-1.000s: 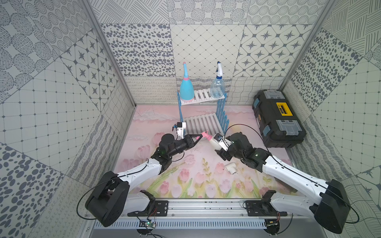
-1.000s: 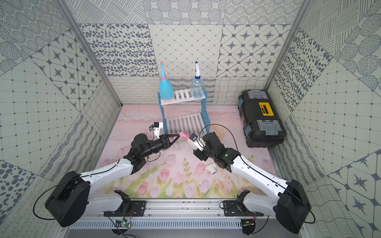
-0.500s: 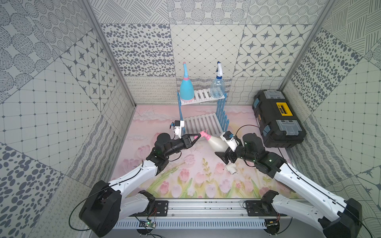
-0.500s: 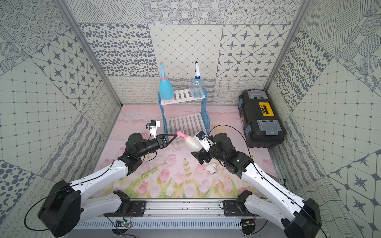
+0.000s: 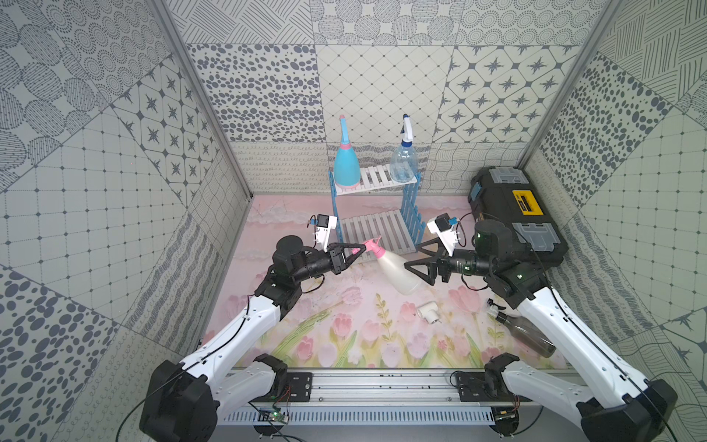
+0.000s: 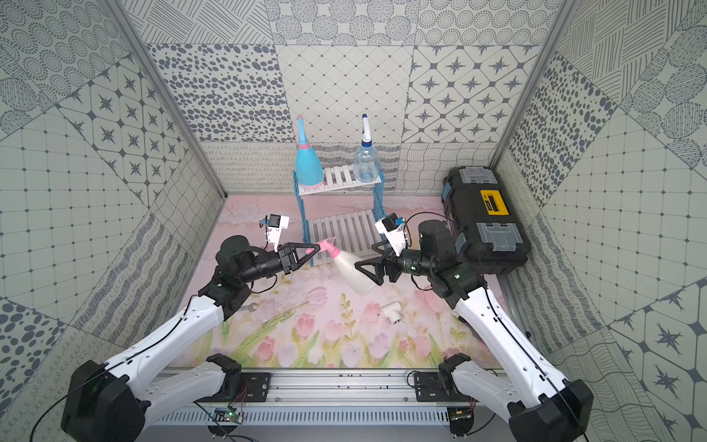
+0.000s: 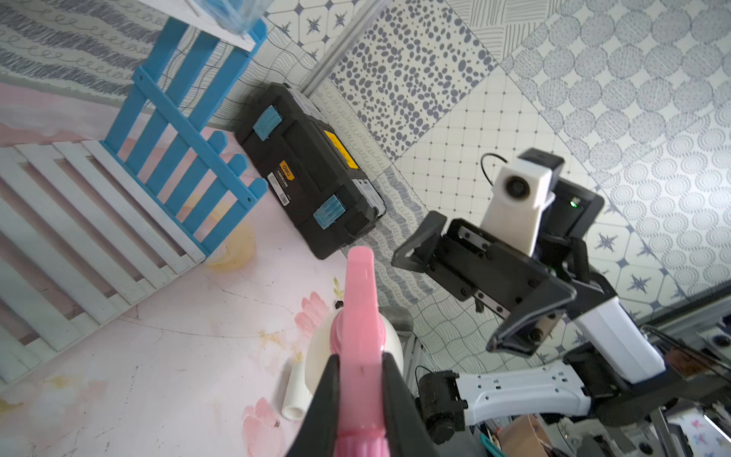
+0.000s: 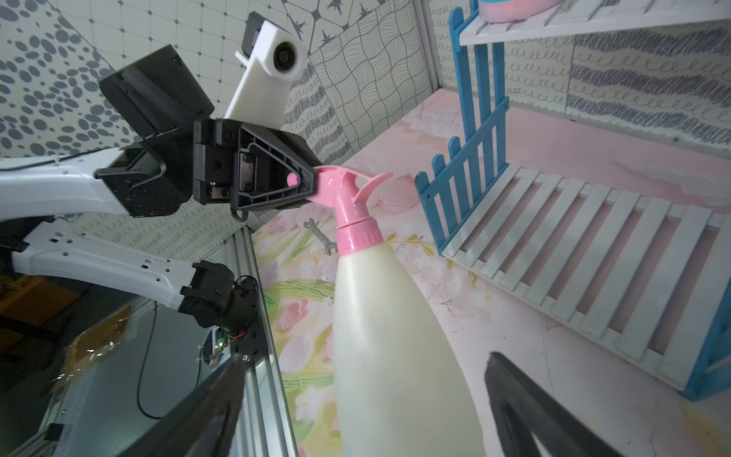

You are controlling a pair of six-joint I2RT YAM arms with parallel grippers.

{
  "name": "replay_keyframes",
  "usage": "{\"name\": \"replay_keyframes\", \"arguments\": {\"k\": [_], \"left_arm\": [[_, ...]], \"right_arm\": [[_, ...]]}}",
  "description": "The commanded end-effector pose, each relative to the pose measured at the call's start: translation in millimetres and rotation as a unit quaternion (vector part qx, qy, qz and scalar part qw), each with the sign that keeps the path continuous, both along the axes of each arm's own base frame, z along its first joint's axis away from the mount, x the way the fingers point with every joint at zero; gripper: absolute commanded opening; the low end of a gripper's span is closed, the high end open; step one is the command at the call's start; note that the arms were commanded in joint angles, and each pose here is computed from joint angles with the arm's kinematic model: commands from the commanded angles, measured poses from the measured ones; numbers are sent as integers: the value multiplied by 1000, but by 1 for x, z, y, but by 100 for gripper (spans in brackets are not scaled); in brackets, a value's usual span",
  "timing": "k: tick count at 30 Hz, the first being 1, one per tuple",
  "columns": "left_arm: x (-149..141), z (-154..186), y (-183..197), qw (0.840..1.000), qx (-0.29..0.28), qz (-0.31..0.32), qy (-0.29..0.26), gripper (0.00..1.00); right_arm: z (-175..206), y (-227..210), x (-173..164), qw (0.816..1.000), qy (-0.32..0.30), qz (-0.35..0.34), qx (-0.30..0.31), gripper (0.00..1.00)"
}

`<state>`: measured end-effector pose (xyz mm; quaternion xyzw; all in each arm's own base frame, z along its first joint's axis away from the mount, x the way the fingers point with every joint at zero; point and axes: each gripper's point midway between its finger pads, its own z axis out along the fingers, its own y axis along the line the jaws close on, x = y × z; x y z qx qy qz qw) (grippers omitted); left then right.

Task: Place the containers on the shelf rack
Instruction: 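Pick up a container from the center of the board.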

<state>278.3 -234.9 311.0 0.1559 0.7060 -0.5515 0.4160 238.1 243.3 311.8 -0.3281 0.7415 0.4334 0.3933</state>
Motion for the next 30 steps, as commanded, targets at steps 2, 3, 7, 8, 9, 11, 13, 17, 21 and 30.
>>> {"name": "replay_keyframes", "arguments": {"k": [2,3,7,8,9,11,13,17,21,30], "left_arm": [[-52,5,-13,978,62,-175,-94,0],[-55,7,-14,976,64,-185,-100,0],[-64,12,-15,968,66,-218,-105,0],[-65,13,-15,967,65,-223,-106,0],[-67,14,-15,966,64,-227,-107,0],[-69,16,-15,964,62,-233,-108,0],[-70,18,-16,963,60,-238,-110,0],[-72,20,-18,961,55,-249,-110,0],[-71,20,-19,960,55,-250,-110,0],[-65,18,-20,962,60,-241,-108,0]], "right_arm": [[24,14,-12,997,7,69,38,94],[27,16,-11,996,4,76,40,93],[34,25,-10,993,9,104,48,87],[35,27,-11,993,9,109,48,85],[35,30,-11,992,10,114,48,83],[35,34,-12,991,13,121,49,79],[35,37,-12,991,13,127,48,76],[33,46,-13,990,12,136,43,71],[32,53,-18,987,12,155,43,61],[27,62,-33,981,22,191,41,41]]}}
